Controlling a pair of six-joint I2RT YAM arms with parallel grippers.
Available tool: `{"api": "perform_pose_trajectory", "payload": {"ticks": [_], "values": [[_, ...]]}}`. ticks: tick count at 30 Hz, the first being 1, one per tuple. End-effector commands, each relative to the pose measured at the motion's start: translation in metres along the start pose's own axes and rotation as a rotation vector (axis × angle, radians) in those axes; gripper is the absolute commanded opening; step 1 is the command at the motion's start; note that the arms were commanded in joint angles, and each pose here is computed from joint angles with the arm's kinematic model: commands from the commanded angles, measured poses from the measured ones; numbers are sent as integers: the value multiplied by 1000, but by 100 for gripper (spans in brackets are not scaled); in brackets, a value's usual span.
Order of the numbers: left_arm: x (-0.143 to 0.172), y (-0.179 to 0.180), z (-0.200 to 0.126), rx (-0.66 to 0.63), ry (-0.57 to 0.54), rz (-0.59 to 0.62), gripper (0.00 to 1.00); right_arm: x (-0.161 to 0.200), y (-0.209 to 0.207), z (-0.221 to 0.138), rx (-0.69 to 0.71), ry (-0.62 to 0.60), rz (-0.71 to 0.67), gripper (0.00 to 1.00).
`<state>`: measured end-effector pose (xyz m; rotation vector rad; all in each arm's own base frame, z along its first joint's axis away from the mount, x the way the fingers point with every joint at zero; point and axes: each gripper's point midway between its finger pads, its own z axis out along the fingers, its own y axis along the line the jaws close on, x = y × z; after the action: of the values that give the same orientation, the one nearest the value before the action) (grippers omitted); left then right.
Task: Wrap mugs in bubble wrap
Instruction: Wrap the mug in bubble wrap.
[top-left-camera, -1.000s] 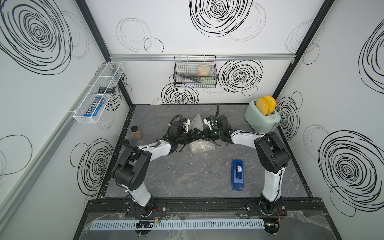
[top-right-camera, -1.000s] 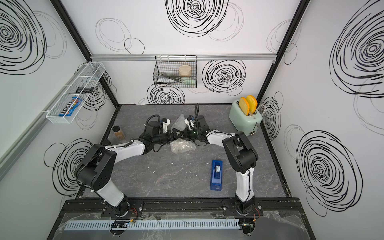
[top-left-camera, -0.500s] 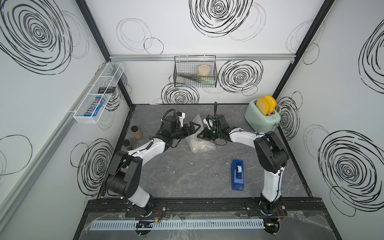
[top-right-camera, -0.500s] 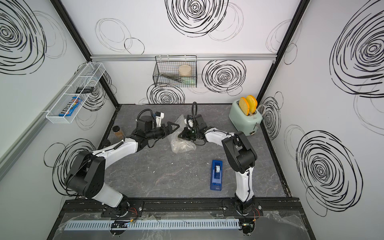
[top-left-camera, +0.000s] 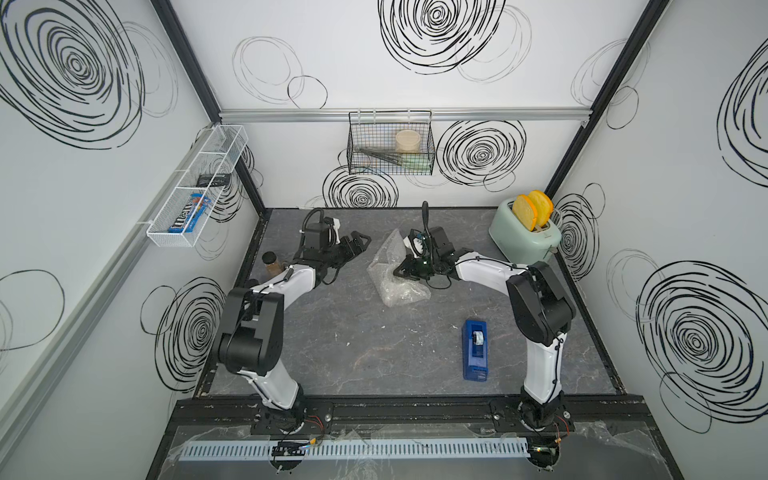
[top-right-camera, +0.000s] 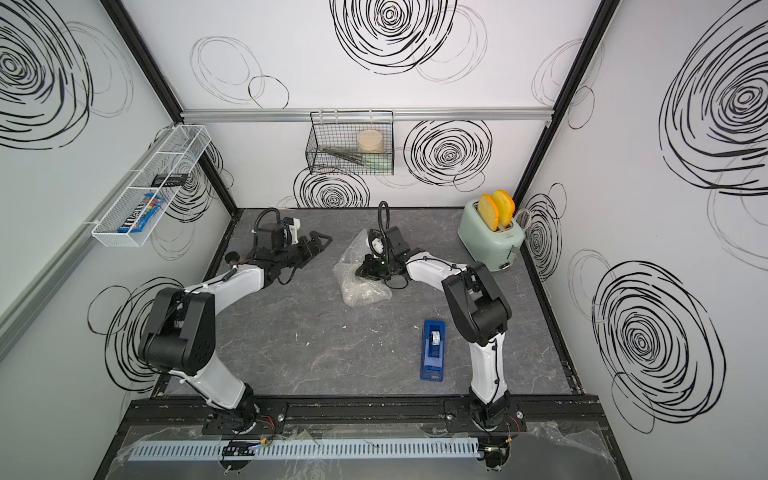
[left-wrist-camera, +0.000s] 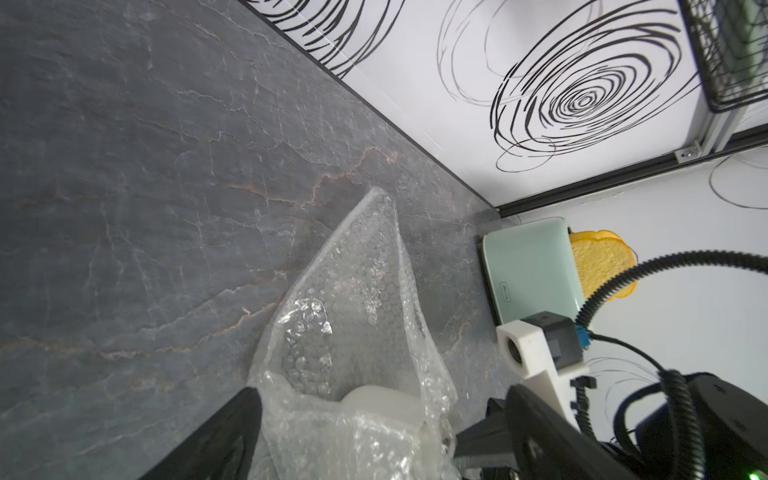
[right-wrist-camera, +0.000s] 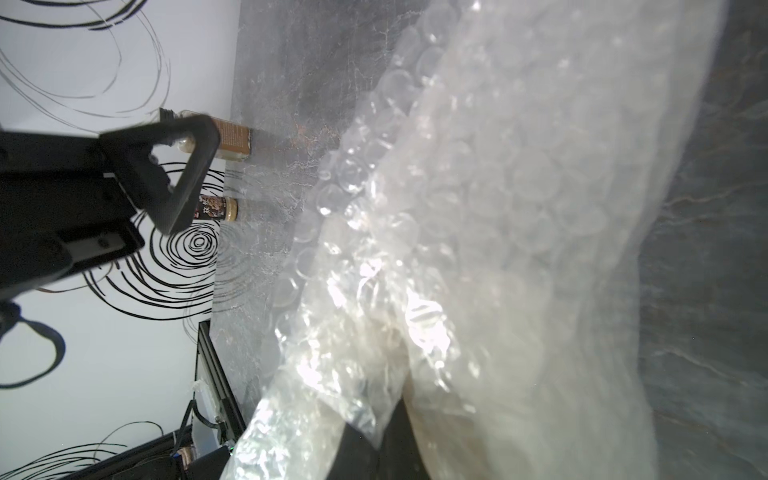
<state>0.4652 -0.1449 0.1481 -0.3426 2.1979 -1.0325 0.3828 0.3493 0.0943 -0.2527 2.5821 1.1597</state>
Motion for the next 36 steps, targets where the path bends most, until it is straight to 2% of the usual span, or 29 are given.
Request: {"api": "perform_pose_trajectory", "payload": {"ticks": [1,5,10,17,23,29,36], "values": [[-1,5,7,-26,12,50,96,29,-38,15,153,128,-20,0],[9,14,-3,-46,-13,30,99,30,-52,18,224,176,-75,0],[29,32,-23,-107,-54,20,92,31,-53,21,273,222,-171,0],[49,41,-33,-88,-46,-7,83,25,-69,20,391,268,-295,0],[85,21,-25,-56,16,50,76,29,-62,27,412,300,-388,0],[119,-4,-4,-5,102,89,63,35,-62,34,449,321,-429,0],[149,-34,11,42,154,118,61,36,-52,33,407,331,-479,0]]}}
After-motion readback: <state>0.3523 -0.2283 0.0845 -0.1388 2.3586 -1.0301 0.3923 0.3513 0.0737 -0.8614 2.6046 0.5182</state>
